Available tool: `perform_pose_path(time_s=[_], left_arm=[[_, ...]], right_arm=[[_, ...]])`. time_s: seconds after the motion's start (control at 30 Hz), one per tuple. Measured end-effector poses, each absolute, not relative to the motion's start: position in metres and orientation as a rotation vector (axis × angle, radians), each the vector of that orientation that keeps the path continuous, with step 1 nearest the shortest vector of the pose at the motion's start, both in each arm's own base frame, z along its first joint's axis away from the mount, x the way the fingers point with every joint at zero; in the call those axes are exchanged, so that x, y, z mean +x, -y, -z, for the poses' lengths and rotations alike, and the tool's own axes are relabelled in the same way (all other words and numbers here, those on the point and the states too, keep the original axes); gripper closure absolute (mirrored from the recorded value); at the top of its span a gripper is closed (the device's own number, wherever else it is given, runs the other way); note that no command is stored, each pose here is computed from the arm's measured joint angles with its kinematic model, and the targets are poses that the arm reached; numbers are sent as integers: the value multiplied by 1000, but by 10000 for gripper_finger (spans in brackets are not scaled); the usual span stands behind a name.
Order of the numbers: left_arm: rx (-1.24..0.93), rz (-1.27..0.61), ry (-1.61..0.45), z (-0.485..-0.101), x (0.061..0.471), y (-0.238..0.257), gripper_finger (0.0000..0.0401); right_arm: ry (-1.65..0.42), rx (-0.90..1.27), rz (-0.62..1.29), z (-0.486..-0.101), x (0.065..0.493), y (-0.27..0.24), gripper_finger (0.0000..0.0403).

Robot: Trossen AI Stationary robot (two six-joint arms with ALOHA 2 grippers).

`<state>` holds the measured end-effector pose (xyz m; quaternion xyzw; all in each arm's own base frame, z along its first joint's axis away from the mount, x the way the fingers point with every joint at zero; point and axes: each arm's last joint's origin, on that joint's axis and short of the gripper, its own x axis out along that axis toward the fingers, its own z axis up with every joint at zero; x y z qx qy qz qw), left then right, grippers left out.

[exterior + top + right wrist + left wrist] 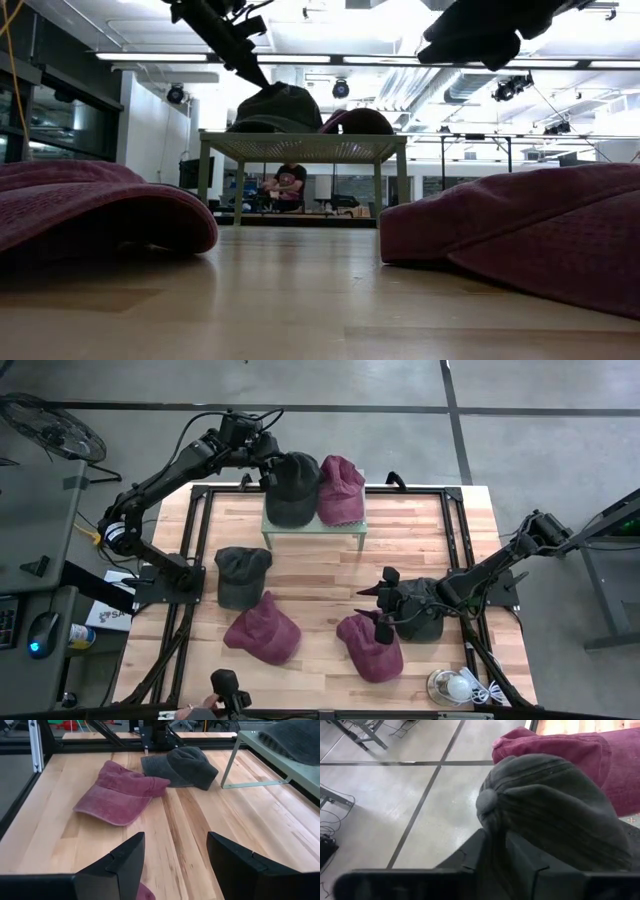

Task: Pick & Place hat
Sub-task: Put the top left black cap on the left side of the shelf, then stack the right maroon cap on top of the maroon cap on the shelf

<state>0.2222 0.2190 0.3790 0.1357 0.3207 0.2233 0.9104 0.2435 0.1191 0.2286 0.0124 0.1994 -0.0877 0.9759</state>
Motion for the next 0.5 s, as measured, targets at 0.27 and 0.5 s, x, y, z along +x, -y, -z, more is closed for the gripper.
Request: perform_pose_path(time_s=[0.27,0.5], left_arm=[[284,-470,-663,-379,222,-219,241],[289,-485,-671,-379,222,-220,209]], right_arm=[[-439,0,181,-225,242,-118,196],[-476,-11,161,-227,236,-116,196]])
